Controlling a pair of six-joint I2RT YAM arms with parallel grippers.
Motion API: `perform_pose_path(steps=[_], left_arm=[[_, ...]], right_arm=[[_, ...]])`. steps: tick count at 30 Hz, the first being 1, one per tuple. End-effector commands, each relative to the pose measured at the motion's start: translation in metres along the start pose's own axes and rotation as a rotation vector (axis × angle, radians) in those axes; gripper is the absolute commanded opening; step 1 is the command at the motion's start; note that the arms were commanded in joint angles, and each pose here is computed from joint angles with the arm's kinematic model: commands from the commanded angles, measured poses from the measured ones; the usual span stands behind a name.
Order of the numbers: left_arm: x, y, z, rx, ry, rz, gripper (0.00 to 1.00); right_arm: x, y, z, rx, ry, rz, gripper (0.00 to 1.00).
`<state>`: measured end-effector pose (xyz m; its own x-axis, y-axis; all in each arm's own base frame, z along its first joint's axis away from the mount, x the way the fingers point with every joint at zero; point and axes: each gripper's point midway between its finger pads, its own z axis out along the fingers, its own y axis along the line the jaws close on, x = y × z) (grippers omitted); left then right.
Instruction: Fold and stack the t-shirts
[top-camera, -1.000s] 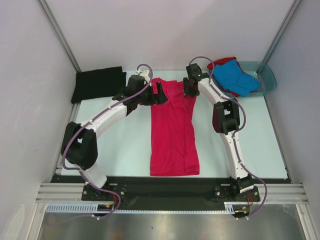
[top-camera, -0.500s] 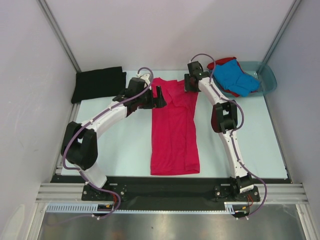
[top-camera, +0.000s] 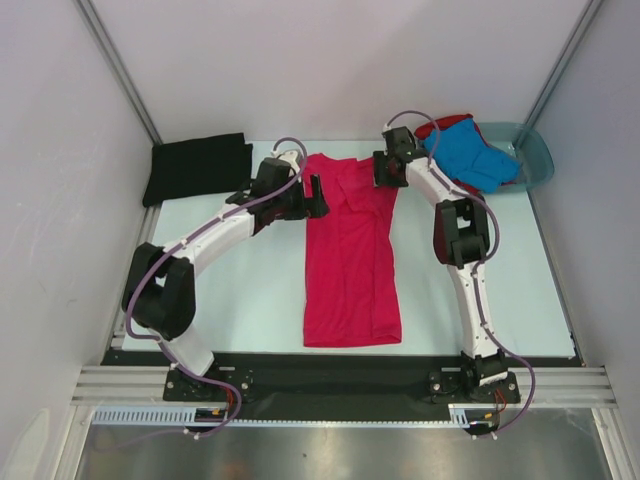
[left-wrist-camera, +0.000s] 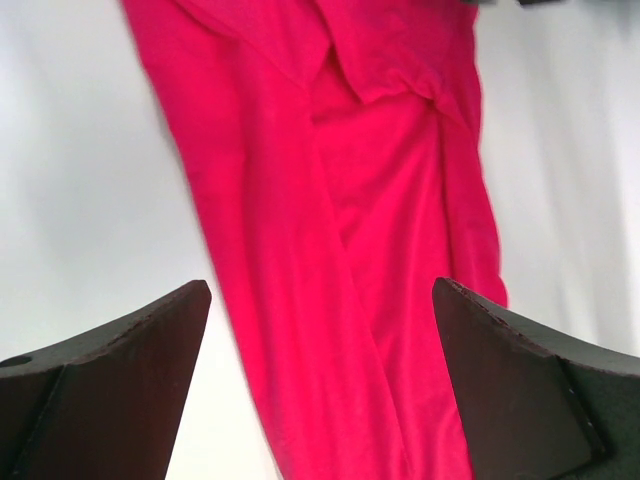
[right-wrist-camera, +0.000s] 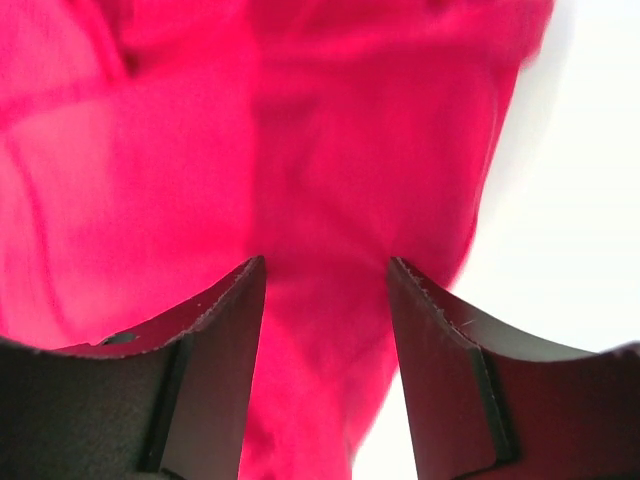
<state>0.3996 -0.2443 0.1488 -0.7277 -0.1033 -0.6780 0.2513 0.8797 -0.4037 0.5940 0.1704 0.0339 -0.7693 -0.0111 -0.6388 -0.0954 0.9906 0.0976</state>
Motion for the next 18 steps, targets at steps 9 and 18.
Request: perform_pose_path(steps=[9, 18], left_arm=[[-0.017, 0.021, -0.034, -0.121, -0.143, 0.003, 1.00], [0.020, 0.020, -0.041, -0.062, -0.084, -0.016, 1.00]], right_arm=[[-0.066, 0.068, -0.088, -0.419, -0.162, 0.084, 0.57], [-0.076, 0.095, -0.027, -0.670, -0.135, 0.211, 0.54]])
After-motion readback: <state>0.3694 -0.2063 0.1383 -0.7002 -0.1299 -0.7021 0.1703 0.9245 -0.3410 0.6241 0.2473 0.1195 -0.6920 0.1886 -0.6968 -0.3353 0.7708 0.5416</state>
